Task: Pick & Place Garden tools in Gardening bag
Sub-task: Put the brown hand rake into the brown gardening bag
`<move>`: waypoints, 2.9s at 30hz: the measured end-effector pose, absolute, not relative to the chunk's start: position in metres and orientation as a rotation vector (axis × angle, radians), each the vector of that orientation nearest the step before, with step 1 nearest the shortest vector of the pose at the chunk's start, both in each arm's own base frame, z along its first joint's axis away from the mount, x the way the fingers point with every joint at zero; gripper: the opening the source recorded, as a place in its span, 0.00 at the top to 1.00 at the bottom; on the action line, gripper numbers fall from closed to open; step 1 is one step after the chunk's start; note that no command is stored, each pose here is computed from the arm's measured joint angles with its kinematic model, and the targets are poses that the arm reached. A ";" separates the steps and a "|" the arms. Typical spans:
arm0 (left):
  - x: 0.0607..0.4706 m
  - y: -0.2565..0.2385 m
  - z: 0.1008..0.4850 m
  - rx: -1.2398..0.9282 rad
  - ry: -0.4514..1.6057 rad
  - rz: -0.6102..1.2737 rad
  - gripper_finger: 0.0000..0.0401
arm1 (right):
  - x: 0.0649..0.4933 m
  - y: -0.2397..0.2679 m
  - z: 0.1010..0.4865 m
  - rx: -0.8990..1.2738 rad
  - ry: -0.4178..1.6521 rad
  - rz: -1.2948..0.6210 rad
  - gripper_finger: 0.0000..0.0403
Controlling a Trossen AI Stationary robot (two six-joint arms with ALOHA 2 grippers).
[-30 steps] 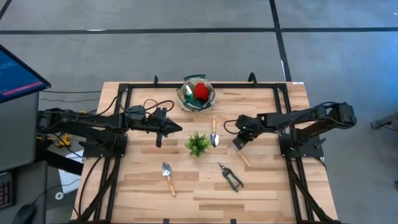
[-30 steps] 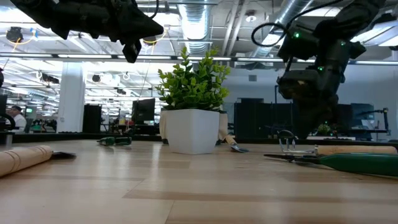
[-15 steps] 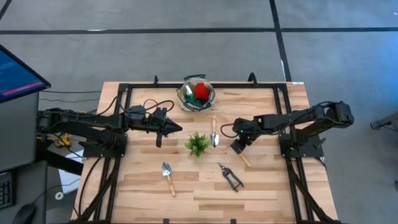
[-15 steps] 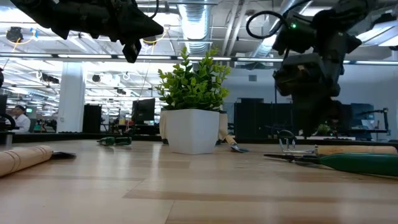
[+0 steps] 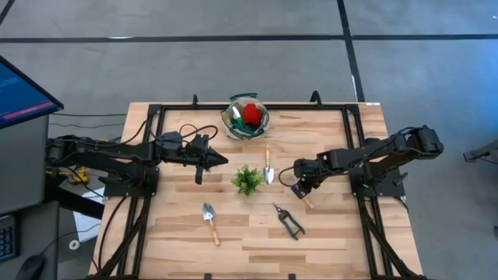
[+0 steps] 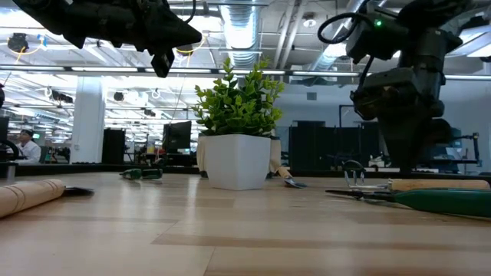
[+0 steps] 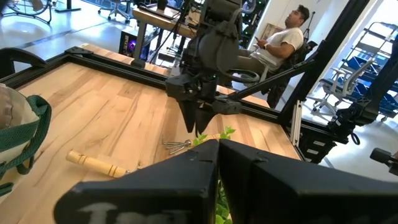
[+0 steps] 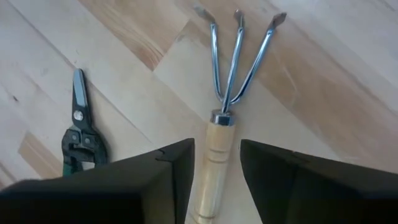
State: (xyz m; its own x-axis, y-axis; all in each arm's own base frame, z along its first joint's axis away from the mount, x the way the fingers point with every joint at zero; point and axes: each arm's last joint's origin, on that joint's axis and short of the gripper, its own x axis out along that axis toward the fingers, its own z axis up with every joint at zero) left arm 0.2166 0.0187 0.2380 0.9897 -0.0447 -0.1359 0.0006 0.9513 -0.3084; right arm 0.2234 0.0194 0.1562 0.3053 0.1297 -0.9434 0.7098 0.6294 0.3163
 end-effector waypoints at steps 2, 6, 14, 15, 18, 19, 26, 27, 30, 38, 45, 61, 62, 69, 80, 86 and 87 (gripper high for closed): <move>0.217 0.019 0.238 -0.313 0.142 -0.023 1.00 | 0.223 0.022 0.156 0.848 1.230 -0.455 0.70; 0.217 0.019 0.238 -0.313 0.143 -0.023 1.00 | 0.227 0.028 0.147 0.835 1.259 -0.455 0.69; 0.217 0.019 0.238 -0.313 0.144 -0.023 1.00 | 0.239 0.039 0.129 0.779 1.335 -0.457 0.67; 0.217 0.019 0.238 -0.313 0.144 -0.023 1.00 | 0.241 0.040 0.128 0.763 1.349 -0.465 0.67; 0.217 0.019 0.238 -0.313 0.144 -0.023 1.00 | 0.246 0.042 0.128 0.719 1.377 -0.502 0.69; 0.217 0.019 0.238 -0.313 0.144 -0.023 1.00 | 0.248 0.043 0.129 0.705 1.381 -0.514 0.70; 0.217 0.019 0.238 -0.313 0.144 -0.023 1.00 | 0.255 0.042 0.131 0.649 1.401 -0.544 0.84; 0.217 0.019 0.238 -0.313 0.144 -0.024 1.00 | 0.255 0.042 0.131 0.647 1.399 -0.547 0.87; 0.217 0.019 0.238 -0.313 0.144 -0.024 1.00 | 0.255 0.042 0.132 0.649 1.398 -0.550 0.87; 0.217 0.019 0.238 -0.313 0.144 -0.024 1.00 | 0.253 0.043 0.142 0.619 1.333 -0.559 0.87; 0.217 0.019 0.238 -0.313 0.144 -0.024 1.00 | 0.248 0.038 0.167 0.609 1.205 -0.561 0.87; 0.217 0.019 0.238 -0.313 0.142 -0.024 1.00 | 0.252 0.005 0.235 0.458 0.599 -0.627 0.87; 0.217 0.019 0.238 -0.313 0.142 -0.024 1.00 | 0.254 0.001 0.238 0.440 0.564 -0.639 0.87; 0.217 0.019 0.238 -0.313 0.140 -0.024 1.00 | 0.264 -0.037 0.253 0.350 0.403 -0.695 0.87; 0.217 0.019 0.239 -0.312 0.134 -0.025 1.00 | 0.284 -0.092 0.249 0.337 0.236 -0.682 0.87; 0.217 0.019 0.239 -0.335 0.129 -0.024 1.00 | 0.305 -0.113 0.225 0.344 0.154 -0.698 0.87; 0.217 0.019 0.239 -0.341 0.129 -0.024 1.00 | 0.307 -0.116 0.224 0.341 0.138 -0.707 0.87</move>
